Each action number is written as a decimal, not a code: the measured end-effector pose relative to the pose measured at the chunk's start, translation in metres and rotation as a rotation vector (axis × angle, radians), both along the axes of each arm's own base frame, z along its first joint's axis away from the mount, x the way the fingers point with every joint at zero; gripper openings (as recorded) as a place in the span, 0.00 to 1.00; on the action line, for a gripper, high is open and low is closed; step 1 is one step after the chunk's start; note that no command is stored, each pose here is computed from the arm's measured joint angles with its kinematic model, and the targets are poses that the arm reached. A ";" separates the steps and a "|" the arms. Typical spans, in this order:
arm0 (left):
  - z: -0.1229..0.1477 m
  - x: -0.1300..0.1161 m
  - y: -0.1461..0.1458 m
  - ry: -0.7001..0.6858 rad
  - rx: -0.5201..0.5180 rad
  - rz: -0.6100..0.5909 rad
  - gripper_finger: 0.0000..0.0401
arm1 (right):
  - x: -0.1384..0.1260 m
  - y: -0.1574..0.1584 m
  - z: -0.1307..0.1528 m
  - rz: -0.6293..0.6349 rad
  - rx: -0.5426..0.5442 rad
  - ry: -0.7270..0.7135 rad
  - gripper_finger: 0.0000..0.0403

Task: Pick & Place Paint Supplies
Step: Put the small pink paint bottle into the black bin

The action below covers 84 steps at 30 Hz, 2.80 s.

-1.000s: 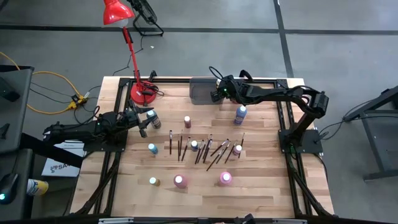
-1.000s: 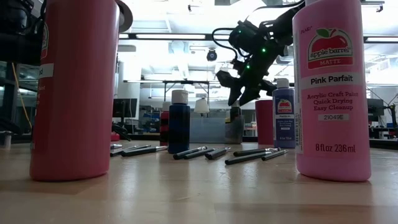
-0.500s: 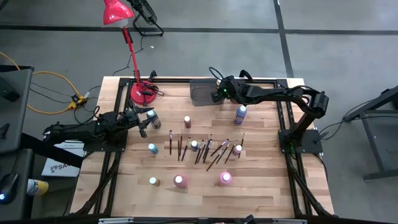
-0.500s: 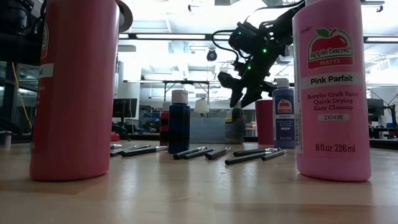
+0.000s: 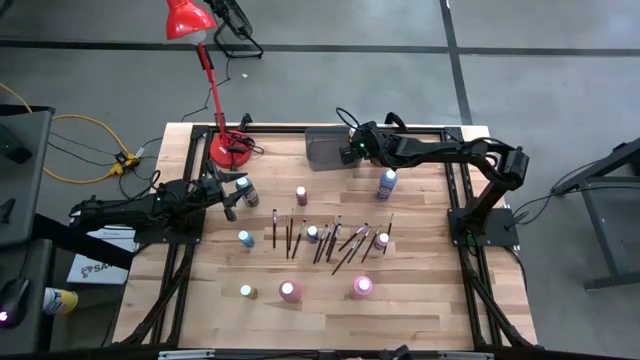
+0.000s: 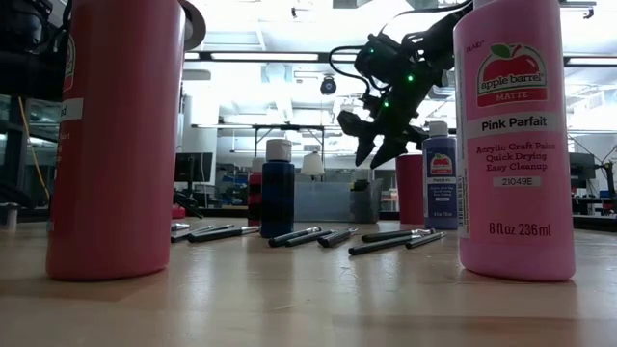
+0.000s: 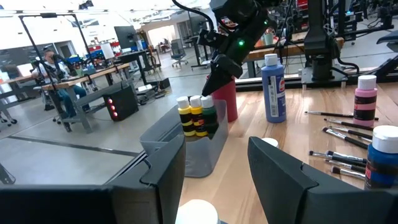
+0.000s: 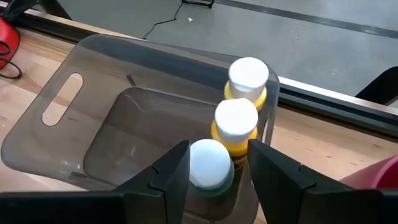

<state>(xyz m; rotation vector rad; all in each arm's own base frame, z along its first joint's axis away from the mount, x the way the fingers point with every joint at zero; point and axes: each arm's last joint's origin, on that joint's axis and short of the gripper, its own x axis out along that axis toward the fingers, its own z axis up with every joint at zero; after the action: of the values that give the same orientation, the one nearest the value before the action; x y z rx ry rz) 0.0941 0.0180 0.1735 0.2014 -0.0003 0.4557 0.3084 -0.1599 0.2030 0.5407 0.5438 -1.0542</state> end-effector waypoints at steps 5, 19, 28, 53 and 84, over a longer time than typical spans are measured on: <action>0.000 0.000 0.000 0.000 0.000 0.000 0.43 | -0.003 0.002 0.008 0.012 -0.006 -0.014 0.38; 0.000 0.000 0.000 0.000 0.000 0.000 0.43 | -0.033 0.066 0.060 0.487 0.139 0.051 0.39; 0.000 0.000 0.000 0.000 0.000 0.000 0.43 | -0.081 0.141 0.053 0.874 0.094 0.213 0.39; 0.000 0.000 0.000 0.000 0.000 0.000 0.43 | -0.112 0.216 -0.004 1.202 -0.011 0.167 0.56; 0.000 0.000 0.000 -0.001 0.000 0.000 0.43 | -0.085 0.201 0.026 1.065 -0.032 0.046 0.29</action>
<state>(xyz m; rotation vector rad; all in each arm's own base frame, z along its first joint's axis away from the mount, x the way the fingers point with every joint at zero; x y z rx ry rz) 0.0941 0.0180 0.1736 0.2010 -0.0008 0.4554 0.2229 0.0408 0.2288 0.1340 0.7275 -0.0582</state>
